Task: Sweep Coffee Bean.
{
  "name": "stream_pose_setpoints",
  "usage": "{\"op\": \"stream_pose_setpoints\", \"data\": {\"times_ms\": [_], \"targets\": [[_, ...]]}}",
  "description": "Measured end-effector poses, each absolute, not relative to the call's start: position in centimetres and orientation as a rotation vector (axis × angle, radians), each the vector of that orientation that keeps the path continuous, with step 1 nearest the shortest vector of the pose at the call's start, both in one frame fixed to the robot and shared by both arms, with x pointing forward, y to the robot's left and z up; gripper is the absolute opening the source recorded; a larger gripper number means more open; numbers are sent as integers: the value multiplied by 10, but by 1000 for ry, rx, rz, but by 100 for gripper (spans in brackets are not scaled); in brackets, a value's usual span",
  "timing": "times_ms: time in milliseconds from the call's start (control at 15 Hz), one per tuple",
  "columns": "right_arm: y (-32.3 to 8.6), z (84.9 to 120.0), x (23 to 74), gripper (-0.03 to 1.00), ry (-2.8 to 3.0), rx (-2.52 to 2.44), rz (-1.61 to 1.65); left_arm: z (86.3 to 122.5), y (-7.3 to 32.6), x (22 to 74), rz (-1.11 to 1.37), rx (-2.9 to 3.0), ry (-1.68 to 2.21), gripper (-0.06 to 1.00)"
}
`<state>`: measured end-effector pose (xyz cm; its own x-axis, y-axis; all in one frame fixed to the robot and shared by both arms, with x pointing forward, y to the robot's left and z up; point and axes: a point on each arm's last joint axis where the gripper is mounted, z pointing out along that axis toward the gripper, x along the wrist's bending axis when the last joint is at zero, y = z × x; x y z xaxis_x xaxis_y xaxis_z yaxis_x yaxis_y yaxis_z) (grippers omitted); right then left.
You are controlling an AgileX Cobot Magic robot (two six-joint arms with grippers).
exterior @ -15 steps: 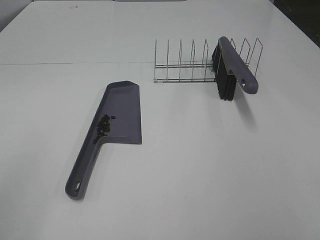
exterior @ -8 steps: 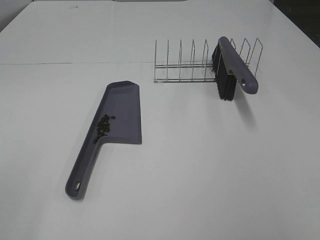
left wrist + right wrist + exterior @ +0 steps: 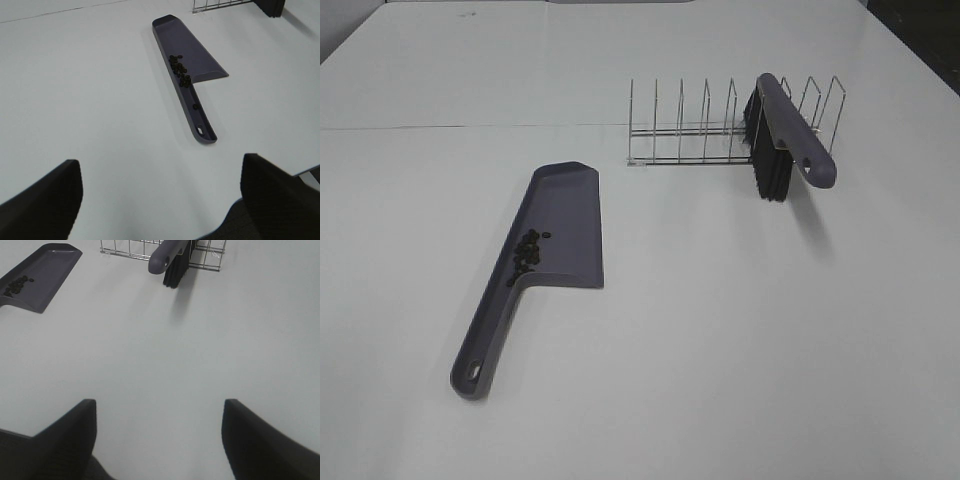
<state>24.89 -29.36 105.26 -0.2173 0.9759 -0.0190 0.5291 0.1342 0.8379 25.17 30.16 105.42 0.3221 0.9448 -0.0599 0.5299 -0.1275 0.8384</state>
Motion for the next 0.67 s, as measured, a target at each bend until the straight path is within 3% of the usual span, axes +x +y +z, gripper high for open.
{"op": "stream_pose_setpoints", "data": {"times_ms": [667], "targets": [[-295,1052,235,62,1605,1501,954,1054,307,233,904,1471,1582,81]]}}
